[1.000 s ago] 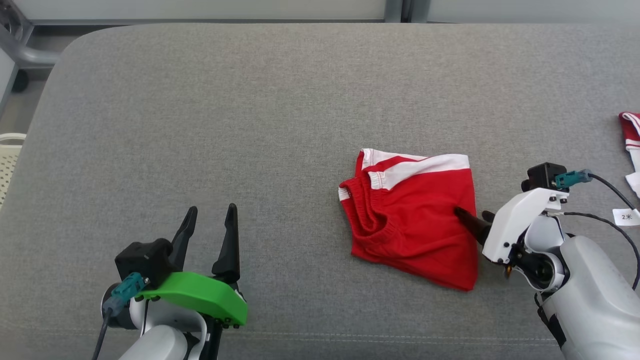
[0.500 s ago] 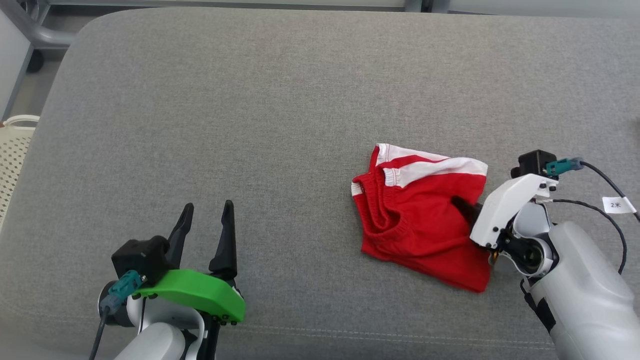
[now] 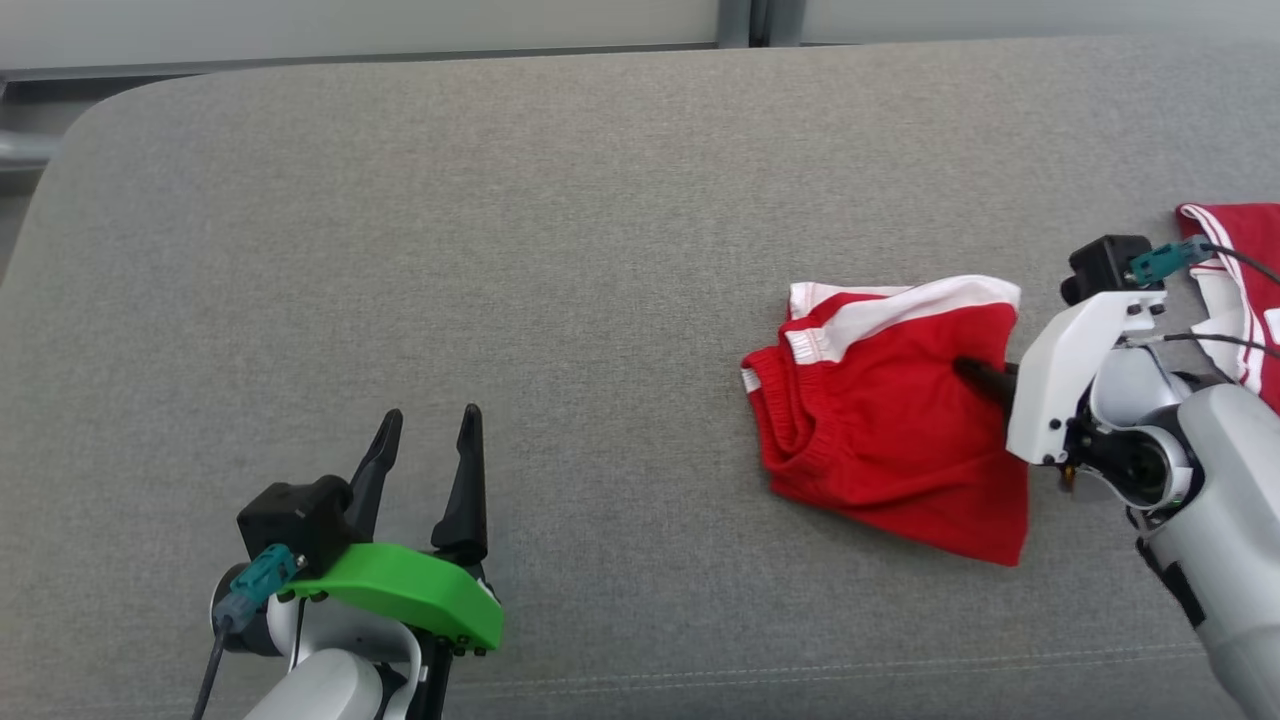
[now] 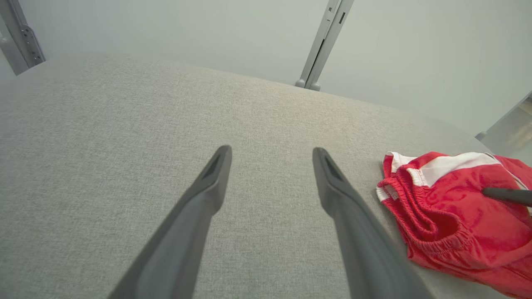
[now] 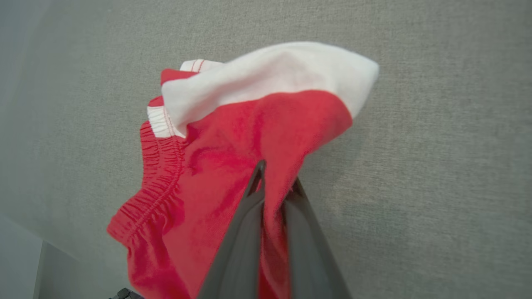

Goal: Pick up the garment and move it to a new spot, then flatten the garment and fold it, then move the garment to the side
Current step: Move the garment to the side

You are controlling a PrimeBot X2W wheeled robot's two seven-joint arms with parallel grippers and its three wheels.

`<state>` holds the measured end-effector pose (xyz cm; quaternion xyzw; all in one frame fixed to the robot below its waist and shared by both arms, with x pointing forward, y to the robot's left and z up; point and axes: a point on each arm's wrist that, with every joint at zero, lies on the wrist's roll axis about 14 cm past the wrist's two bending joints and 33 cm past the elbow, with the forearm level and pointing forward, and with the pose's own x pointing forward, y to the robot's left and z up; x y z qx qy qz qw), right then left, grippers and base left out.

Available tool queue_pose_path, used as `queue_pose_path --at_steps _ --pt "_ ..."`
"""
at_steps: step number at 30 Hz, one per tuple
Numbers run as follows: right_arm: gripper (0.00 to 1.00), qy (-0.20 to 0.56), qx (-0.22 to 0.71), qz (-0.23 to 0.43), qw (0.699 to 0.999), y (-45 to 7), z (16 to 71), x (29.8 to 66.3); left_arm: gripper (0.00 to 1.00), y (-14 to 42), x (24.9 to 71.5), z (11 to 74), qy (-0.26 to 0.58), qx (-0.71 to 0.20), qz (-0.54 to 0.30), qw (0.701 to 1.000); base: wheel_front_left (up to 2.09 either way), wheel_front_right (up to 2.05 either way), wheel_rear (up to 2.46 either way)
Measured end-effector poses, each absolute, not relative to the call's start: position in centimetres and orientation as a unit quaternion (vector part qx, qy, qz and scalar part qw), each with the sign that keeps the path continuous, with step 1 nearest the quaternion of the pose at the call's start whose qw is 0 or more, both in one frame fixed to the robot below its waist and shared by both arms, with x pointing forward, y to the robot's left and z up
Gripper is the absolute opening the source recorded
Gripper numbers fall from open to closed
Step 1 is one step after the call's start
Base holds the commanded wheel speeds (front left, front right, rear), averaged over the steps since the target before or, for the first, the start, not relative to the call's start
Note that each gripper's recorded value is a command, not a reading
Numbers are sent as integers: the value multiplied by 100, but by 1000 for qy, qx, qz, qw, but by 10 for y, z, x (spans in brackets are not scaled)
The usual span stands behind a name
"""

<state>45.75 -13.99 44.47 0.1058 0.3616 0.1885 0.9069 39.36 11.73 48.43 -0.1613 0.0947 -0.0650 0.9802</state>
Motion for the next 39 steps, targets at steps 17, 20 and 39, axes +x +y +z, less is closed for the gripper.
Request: queue_pose_path --at_steps 17,20,39 --pt "0 342 7 61 938 -269 511 446 100 76 404 489 97 -164 -128 973 0 0 0" --pt "0 344 -5 44 938 -282 516 448 100 76 406 486 102 -162 -129 973 0 0 0" --pt "0 339 -29 -20 940 -322 520 473 100 61 421 496 92 -143 -166 971 0 0 0"
